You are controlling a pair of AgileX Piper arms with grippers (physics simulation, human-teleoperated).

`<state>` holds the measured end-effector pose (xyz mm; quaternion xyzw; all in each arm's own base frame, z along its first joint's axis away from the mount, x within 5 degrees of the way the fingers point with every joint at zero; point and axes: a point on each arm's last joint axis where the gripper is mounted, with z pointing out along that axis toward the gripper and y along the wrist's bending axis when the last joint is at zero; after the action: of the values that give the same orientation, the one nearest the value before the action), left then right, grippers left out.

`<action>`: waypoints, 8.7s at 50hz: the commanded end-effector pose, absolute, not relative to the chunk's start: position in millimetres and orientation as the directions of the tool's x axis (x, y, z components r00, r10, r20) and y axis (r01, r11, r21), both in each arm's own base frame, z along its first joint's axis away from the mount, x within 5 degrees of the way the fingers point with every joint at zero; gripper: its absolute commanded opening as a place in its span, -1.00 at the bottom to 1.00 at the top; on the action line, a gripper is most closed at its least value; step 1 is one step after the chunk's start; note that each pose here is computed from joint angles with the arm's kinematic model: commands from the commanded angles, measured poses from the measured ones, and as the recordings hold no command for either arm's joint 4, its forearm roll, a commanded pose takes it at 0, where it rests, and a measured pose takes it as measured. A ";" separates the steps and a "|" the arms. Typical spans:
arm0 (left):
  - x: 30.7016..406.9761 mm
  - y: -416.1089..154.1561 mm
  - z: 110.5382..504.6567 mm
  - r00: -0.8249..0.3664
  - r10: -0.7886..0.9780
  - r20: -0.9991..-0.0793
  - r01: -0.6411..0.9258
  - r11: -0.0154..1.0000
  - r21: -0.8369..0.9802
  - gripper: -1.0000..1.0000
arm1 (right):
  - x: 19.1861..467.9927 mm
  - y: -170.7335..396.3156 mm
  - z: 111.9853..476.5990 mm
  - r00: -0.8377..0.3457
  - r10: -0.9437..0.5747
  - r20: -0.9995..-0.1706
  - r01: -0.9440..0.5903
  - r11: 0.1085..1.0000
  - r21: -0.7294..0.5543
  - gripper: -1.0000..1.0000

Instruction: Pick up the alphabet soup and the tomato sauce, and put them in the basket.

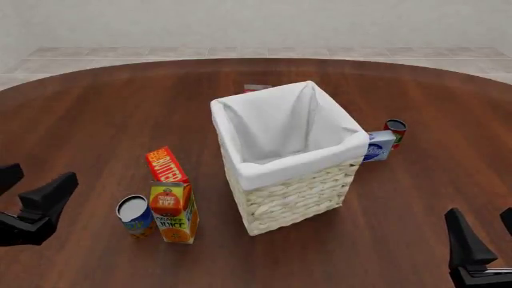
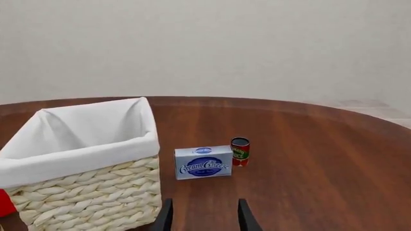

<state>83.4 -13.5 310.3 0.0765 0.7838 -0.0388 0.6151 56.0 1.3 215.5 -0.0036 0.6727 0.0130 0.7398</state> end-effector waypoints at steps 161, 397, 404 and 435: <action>181.3 -29.8 156.4 -0.573 0.248 -0.781 0.252 0.960 0.120 1.00 | 56.4 1.9 213.6 0.079 0.027 -0.997 -0.036 0.999 0.024 1.00; 237.8 -147.4 411.7 -0.097 0.414 -0.905 0.583 0.761 0.285 -1.00 | 56.3 2.2 213.1 0.077 0.043 -0.996 -0.042 0.998 0.040 1.00; 240.0 -160.8 413.3 -0.083 0.413 -0.907 0.609 0.742 0.282 -1.00 | 57.8 2.1 213.8 0.077 0.043 -0.996 -0.040 0.998 0.040 1.00; 259.7 -215.1 408.2 -0.055 0.452 -0.890 0.690 0.662 0.293 -1.00 | 61.7 2.3 215.0 0.076 0.047 -0.996 -0.040 0.998 0.044 1.00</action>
<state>253.1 -201.8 406.0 0.3806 0.7282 -0.1089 0.5595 59.8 2.1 214.5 0.0024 0.6786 0.0286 0.7340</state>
